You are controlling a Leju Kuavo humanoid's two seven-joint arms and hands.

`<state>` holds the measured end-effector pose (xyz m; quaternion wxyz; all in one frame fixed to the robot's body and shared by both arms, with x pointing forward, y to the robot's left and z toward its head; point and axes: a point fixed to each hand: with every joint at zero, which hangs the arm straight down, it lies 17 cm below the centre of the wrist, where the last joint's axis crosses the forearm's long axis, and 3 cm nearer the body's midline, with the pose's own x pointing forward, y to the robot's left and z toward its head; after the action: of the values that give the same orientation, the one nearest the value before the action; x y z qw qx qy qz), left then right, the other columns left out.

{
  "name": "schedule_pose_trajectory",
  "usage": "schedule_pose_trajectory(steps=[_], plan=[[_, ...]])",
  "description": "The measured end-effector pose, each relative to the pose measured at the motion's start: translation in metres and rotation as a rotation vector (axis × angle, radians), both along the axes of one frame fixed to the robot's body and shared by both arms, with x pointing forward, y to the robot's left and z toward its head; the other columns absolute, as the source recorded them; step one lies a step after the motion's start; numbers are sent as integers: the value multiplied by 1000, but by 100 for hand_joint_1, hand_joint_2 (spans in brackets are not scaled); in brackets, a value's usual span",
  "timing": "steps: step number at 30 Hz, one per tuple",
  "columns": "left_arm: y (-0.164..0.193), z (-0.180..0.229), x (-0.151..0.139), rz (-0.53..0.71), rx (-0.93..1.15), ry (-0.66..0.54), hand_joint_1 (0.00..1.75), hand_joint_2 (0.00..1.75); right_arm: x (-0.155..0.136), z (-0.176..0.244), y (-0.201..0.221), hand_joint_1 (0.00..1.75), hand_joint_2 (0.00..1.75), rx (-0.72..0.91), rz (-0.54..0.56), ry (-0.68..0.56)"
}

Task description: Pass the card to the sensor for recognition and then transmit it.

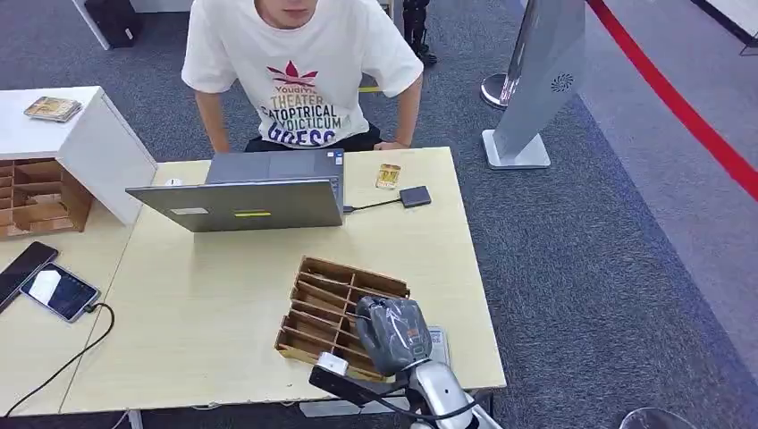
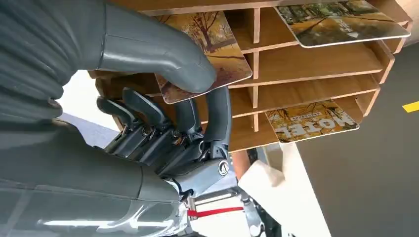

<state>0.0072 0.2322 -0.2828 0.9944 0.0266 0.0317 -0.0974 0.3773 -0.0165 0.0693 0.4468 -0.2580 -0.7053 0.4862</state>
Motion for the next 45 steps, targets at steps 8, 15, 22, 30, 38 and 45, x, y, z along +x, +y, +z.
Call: schedule_pose_trajectory(steps=[8,15,22,30,38,45], plan=[[-1,0,0,5,-1,-3,0,0,1,3,0,175,175,94,4,75],[-1,0,1,1,-2,-8,0,0,9,35,-5,175,175,240,-9,70],[-1,0,1,7,-1,-9,0,0,19,102,-23,175,175,441,-34,-47],[-2,0,2,4,-3,-15,0,0,17,145,-39,175,175,580,-40,-112],[-2,0,2,2,-3,-16,0,0,20,188,-71,175,175,789,-54,-149],[-1,0,2,-9,-2,-17,0,0,21,221,-91,175,175,846,-61,-232]])
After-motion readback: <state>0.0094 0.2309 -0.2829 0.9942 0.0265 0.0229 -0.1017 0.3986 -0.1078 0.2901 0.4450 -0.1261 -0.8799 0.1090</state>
